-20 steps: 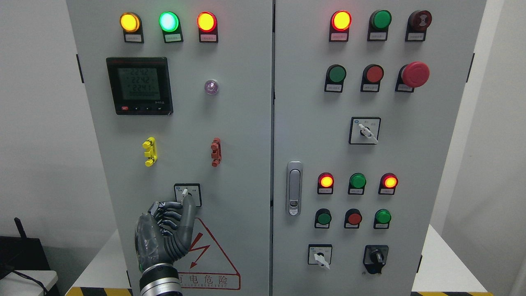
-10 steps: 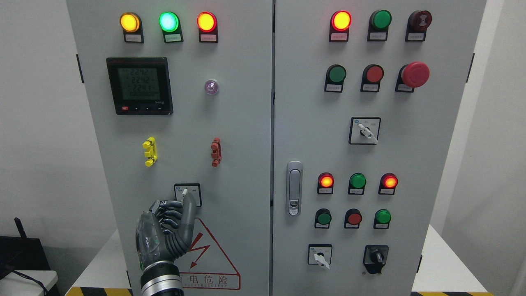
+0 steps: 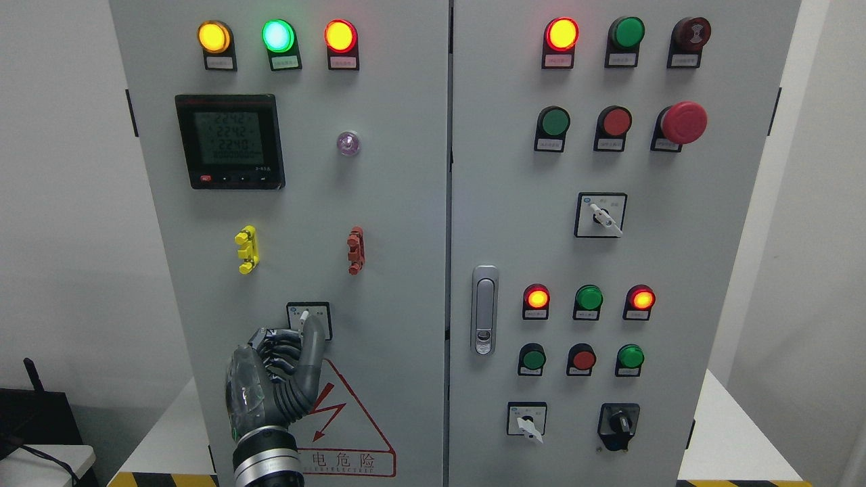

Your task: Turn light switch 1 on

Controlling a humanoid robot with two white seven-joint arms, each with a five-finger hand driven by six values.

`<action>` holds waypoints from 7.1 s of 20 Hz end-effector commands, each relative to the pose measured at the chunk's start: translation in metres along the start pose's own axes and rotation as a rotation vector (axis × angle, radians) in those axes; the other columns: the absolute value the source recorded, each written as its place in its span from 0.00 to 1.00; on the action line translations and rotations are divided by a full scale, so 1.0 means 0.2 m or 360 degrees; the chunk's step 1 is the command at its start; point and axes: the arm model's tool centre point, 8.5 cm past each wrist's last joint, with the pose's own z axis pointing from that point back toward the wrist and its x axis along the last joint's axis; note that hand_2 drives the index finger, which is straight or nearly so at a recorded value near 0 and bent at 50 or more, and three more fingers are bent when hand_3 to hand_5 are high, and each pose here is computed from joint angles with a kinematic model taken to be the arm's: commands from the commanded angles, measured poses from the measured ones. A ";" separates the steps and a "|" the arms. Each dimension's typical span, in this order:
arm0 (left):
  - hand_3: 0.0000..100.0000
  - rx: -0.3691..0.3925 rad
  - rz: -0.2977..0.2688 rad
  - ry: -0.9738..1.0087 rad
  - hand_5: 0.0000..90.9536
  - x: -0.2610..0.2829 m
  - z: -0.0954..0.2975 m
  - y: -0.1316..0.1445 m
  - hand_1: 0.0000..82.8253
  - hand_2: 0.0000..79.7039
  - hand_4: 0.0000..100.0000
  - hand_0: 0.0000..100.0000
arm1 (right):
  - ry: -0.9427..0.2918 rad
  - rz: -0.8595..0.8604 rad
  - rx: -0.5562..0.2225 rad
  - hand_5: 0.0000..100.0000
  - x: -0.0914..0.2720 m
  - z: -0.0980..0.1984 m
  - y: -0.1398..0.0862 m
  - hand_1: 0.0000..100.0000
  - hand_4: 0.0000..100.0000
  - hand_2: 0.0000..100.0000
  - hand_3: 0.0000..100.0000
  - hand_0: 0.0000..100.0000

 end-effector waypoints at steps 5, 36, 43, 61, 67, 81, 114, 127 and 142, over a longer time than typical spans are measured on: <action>0.76 0.0002 -0.0033 0.0033 0.88 -0.01 0.00 -0.01 0.44 0.67 0.83 0.24 | -0.0003 -0.0029 0.0002 0.00 0.00 0.00 0.00 0.39 0.00 0.00 0.00 0.12; 0.77 -0.0024 -0.0026 0.0019 0.89 0.01 0.00 -0.02 0.32 0.70 0.84 0.43 | -0.0003 -0.0029 0.0002 0.00 0.00 0.00 0.00 0.39 0.00 0.00 0.00 0.12; 0.78 -0.0024 -0.0026 0.0019 0.89 0.01 0.00 -0.02 0.27 0.71 0.84 0.47 | -0.0005 -0.0026 0.0002 0.00 0.00 0.00 0.00 0.39 0.00 0.00 0.00 0.12; 0.79 -0.0045 -0.0031 0.0019 0.90 0.01 0.00 -0.04 0.29 0.71 0.85 0.49 | -0.0002 -0.0027 0.0002 0.00 0.00 0.00 0.00 0.39 0.00 0.00 0.00 0.12; 0.79 -0.0065 -0.0034 0.0019 0.90 0.01 0.01 -0.04 0.32 0.72 0.85 0.50 | -0.0005 -0.0029 0.0002 0.00 0.00 0.00 0.00 0.39 0.00 0.00 0.00 0.12; 0.80 -0.0067 -0.0032 0.0015 0.91 0.01 0.00 -0.04 0.26 0.72 0.86 0.60 | -0.0003 -0.0029 0.0002 0.00 0.00 0.00 0.00 0.39 0.00 0.00 0.00 0.12; 0.81 -0.0071 -0.0014 0.0006 0.92 0.01 0.01 -0.04 0.00 0.70 0.86 0.26 | -0.0002 -0.0027 0.0002 0.00 0.00 0.00 0.00 0.39 0.00 0.00 0.00 0.12; 0.81 -0.0012 0.0029 -0.0029 0.91 -0.08 0.03 0.04 0.07 0.70 0.86 0.06 | -0.0002 -0.0027 0.0002 0.00 0.00 0.00 0.00 0.39 0.00 0.00 0.00 0.12; 0.84 -0.0045 0.0200 -0.0177 0.93 -0.33 0.16 0.20 0.03 0.73 0.89 0.02 | -0.0003 -0.0029 0.0002 0.00 0.00 0.00 0.00 0.39 0.00 0.00 0.00 0.12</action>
